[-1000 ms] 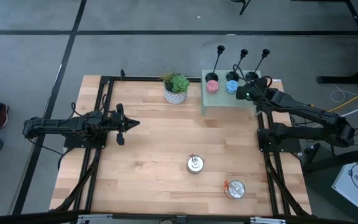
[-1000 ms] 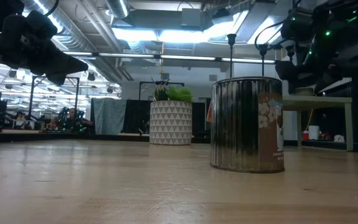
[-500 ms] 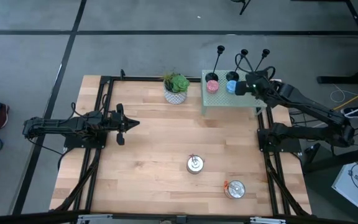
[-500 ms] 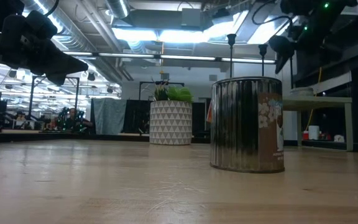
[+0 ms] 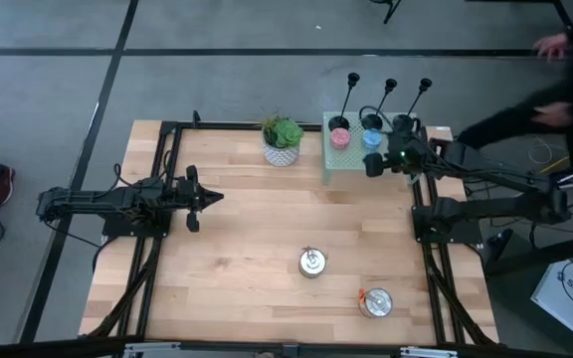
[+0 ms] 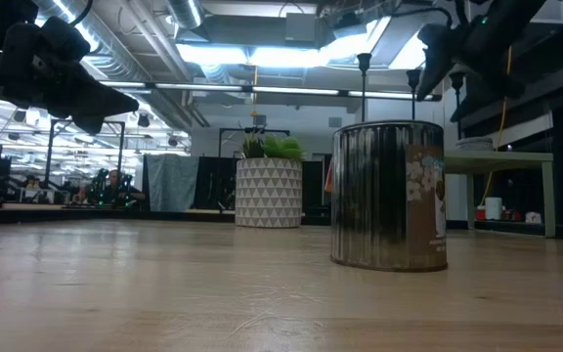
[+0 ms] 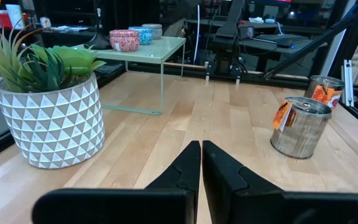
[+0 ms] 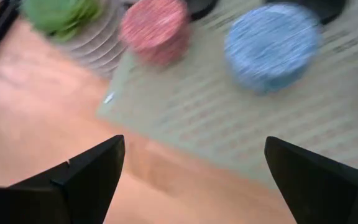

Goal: Pick & Place candle stick holders
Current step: Put the right silver scented candle can on the shelf

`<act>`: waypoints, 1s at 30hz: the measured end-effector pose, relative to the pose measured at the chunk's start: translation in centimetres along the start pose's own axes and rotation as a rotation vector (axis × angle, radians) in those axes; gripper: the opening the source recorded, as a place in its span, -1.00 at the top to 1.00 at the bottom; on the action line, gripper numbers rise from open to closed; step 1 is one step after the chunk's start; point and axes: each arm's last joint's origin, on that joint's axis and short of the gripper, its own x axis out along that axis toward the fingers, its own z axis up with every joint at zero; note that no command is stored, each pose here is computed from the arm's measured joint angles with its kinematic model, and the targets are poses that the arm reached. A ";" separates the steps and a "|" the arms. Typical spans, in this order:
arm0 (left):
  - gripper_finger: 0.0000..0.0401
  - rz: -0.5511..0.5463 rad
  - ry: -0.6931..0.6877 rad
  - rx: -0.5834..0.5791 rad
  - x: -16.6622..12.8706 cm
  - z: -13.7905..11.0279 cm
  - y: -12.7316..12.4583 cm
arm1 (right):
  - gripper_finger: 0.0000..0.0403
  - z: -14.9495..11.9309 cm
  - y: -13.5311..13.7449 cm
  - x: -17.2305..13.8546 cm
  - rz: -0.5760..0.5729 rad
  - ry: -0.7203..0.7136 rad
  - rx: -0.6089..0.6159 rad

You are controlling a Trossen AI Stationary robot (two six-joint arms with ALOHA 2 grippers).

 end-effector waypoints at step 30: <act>0.95 0.000 0.000 0.000 0.0 0.0 0.0 | -0.92 -13.2 10.1 -0.9 0.362 0.409 -0.263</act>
